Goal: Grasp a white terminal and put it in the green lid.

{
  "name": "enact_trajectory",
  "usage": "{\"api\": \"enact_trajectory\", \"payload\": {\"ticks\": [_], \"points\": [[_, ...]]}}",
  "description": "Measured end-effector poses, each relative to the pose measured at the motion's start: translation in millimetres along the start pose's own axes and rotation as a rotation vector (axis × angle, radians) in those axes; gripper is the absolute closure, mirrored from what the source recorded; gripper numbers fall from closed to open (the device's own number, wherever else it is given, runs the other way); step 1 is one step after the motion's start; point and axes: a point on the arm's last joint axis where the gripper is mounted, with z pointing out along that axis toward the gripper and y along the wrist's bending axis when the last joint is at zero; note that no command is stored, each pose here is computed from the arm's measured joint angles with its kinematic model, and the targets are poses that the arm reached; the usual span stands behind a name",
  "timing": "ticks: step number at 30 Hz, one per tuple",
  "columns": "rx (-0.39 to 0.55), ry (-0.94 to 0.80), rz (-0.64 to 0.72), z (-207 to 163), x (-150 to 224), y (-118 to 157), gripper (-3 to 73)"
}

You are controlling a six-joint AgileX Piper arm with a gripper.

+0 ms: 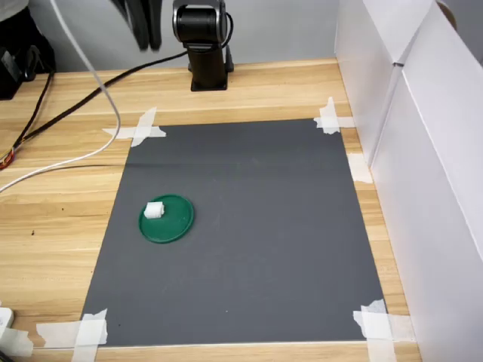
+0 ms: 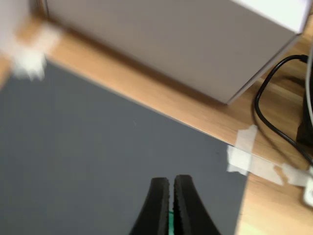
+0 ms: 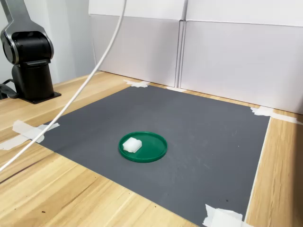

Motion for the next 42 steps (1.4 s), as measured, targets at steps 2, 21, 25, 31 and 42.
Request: {"api": "enact_trajectory", "payload": {"ticks": [2,21,25,31,42], "points": [[0.043,-0.054,0.14,-14.3,4.6,4.5,70.5],[0.238,-0.236,0.575,-52.1,174.7,73.9,71.0],[0.242,-0.276,0.566,-57.5,191.2,83.1,71.0],[0.243,-0.282,0.567,-54.7,214.6,92.5,71.0],[0.241,-0.266,0.568,-47.7,237.9,100.6,71.0]]}}
